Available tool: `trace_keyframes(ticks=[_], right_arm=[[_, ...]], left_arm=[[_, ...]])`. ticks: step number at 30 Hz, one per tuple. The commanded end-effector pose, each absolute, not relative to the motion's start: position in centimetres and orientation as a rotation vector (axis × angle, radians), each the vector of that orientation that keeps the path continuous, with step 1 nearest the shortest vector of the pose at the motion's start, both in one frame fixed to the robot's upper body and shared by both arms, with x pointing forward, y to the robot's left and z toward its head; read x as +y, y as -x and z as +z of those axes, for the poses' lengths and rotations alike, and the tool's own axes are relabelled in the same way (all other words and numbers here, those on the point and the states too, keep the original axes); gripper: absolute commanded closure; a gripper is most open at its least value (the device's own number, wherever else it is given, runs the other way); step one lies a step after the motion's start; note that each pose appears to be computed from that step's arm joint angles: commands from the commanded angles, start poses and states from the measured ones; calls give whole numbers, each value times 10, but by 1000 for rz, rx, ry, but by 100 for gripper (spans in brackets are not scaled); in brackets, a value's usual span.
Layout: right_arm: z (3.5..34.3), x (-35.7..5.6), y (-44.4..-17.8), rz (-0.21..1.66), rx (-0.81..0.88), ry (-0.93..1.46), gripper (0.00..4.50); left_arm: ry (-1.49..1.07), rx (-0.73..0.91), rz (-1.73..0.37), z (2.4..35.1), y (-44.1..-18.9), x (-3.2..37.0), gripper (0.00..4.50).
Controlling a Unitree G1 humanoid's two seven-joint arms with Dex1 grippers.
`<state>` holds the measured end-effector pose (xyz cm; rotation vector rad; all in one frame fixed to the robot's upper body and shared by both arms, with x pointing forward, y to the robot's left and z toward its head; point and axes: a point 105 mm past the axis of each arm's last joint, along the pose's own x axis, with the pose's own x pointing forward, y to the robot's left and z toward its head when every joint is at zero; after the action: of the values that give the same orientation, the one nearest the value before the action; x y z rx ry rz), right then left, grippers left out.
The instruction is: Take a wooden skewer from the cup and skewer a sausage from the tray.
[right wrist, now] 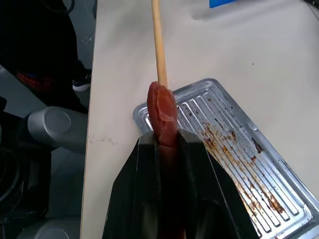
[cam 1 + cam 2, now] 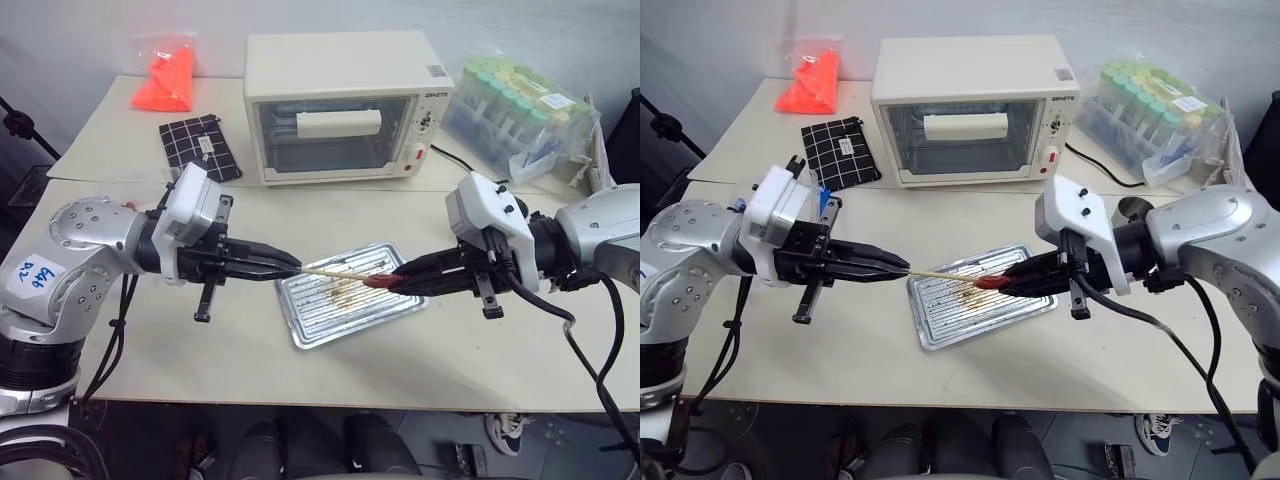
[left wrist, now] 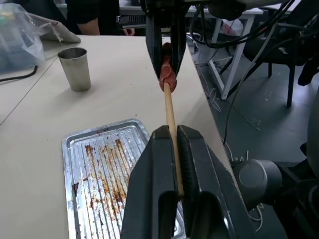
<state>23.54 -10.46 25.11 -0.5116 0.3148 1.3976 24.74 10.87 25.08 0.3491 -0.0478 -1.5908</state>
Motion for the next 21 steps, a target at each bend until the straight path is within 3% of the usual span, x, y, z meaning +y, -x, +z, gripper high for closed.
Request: trace_keyframes(ticks=[1,21], right_arm=[[264,-94,-226,1445,239,535,416],[263,-87,-224,1457,227,535,416]], left_arm=[[-371,-76,-1619,250,-247,97,450],[-314,-146,-1645,241,-257,67,450]])
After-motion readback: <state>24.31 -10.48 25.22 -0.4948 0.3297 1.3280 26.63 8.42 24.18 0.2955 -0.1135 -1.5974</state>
